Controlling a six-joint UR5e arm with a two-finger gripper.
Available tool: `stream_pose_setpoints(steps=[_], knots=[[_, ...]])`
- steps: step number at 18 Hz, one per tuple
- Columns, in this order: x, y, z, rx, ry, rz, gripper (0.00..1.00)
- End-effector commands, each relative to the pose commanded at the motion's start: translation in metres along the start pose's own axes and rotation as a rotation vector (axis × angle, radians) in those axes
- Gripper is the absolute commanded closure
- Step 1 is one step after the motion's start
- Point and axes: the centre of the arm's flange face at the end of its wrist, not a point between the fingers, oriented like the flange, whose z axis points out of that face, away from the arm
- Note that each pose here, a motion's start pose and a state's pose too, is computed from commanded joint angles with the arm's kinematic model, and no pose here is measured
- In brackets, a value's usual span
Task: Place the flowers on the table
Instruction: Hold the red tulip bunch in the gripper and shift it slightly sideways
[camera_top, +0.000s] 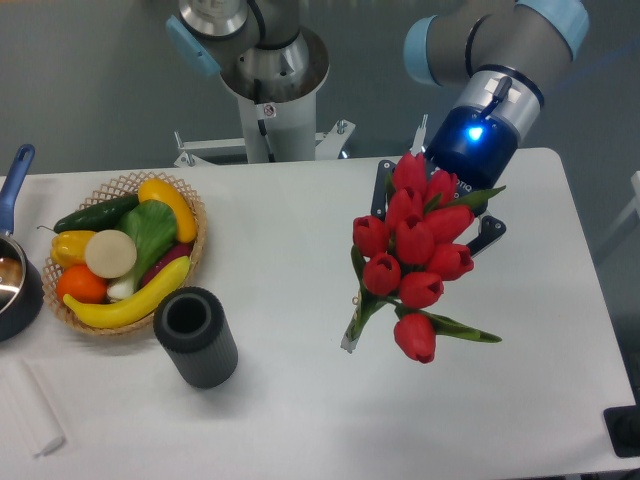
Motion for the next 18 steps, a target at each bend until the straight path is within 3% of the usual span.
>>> stream_pose_setpoints(steps=[11,14,18], knots=[[0.005,-0.007,-0.005,-0.067,-0.063,0.002,0.55],[0.008,-0.009,-0.012,-0.176,-0.163,0.021,0.55],[0.014,-0.005,-0.006,-0.269,-0.221,0.034,0.55]])
